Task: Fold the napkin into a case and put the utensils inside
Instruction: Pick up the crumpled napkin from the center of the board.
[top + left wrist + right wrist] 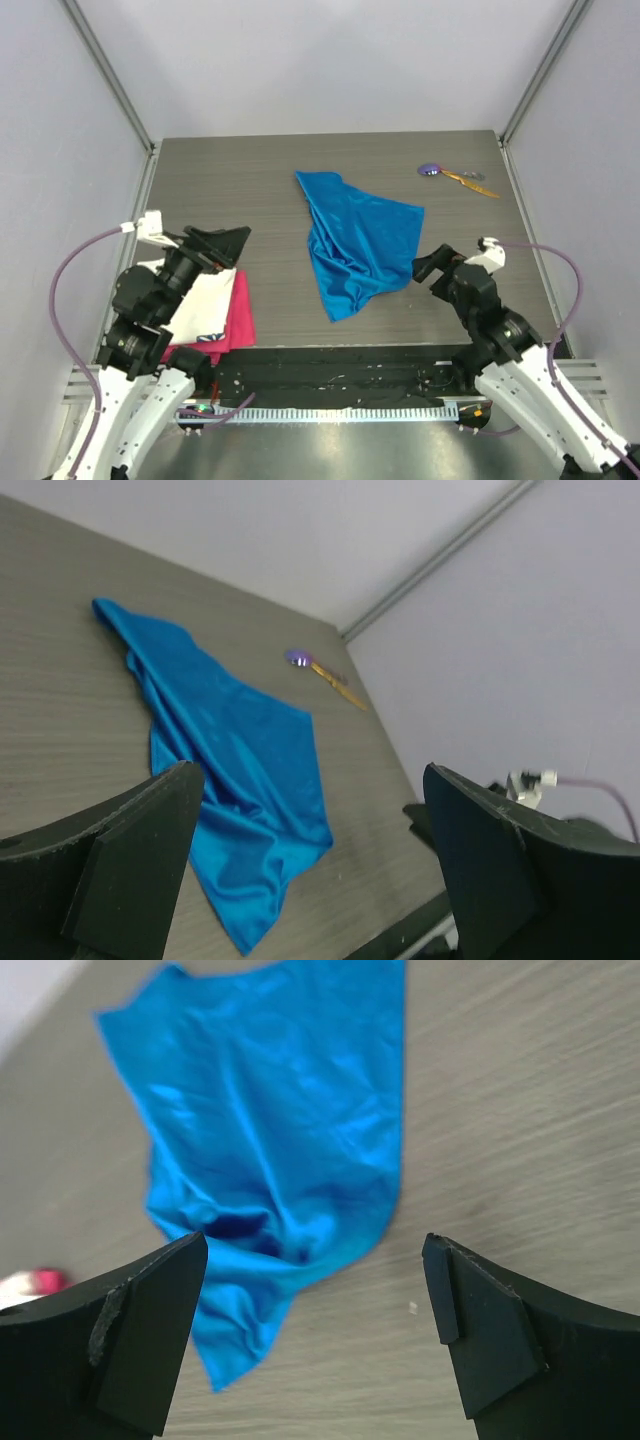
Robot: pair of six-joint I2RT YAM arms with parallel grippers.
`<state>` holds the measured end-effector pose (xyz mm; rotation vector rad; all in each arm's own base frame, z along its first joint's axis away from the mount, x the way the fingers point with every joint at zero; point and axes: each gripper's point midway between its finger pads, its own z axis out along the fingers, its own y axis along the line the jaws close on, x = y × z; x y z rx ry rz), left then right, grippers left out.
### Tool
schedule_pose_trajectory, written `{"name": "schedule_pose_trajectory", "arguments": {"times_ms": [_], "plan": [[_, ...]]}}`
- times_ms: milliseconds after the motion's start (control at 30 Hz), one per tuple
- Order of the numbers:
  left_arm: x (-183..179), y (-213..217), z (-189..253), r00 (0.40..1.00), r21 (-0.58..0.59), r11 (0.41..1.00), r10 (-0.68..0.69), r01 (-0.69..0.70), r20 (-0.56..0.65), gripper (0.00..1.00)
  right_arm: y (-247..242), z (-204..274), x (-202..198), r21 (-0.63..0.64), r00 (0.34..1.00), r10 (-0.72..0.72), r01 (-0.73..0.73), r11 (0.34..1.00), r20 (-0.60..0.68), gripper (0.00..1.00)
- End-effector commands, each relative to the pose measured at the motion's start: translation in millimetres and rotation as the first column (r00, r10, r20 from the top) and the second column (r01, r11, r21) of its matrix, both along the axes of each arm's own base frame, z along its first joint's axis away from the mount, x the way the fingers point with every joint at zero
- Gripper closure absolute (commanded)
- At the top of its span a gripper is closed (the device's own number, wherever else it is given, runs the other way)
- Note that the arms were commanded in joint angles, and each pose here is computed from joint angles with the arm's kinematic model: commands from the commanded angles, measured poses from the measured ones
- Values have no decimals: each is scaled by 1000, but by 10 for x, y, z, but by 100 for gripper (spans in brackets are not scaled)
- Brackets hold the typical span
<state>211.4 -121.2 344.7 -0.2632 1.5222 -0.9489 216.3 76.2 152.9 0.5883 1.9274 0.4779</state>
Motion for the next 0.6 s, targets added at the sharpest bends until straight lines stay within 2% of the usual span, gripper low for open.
{"name": "schedule_pose_trajectory", "arguments": {"times_ms": [0,33,100,167,200,233,267,300,333,367,400,433,467,500,533,567], "plan": [[140,-360,-375,975,115,975,-172,189,-139,5,41,197,275,-181,997,24,-37,983,-71,0],[195,-421,-495,963,140,965,-192,220,-190,6,76,114,355,-223,992,27,-55,973,-126,0],[309,-599,-805,916,151,942,-241,301,-320,6,98,280,512,-269,992,27,-59,961,-122,0],[210,-898,-944,875,178,899,-317,400,-366,6,108,344,721,-307,989,20,-65,949,-148,0],[315,-941,-1144,880,243,901,-242,360,-408,6,65,358,799,-323,987,17,-69,944,-162,0],[305,-1020,-1163,888,305,881,-227,362,-399,6,34,344,879,-320,983,15,-74,945,-183,0],[123,-1262,-1266,879,372,833,-252,410,-405,6,44,324,1016,-295,978,26,-88,951,-207,1],[189,-1254,-1308,907,448,825,-168,343,-385,6,-72,266,1116,-240,969,41,-102,965,-243,0],[144,-1341,-1545,894,524,769,-134,366,-428,7,-89,252,1185,-217,965,58,-116,969,-257,0],[122,-1448,-1505,903,569,735,-137,369,-408,9,-143,318,1286,-214,967,53,-108,971,-250,0],[-28,-1613,-1570,893,598,688,-171,411,-417,11,-213,192,1372,-237,956,30,-102,966,-293,0],[-29,-1673,-1818,886,656,626,-127,421,-447,13,-303,173,1428,-282,952,15,-105,954,-305,0],[-58,-1790,-1806,887,674,601,-139,429,-441,14,-346,234,1510,-310,952,-4,-96,946,-306,0],[-191,-1930,-1900,880,700,549,-162,456,-446,16,-407,124,1573,-346,939,-34,-92,934,-341,0],[-173,-1967,-1952,891,732,524,-134,435,-433,17,-510,79,1619,-396,931,-78,-75,915,-356,0],[-209,-2003,-2201,881,770,448,-102,455,-461,18,-549,113,1683,-415,928,-95,-69,907,-361,0]]}}
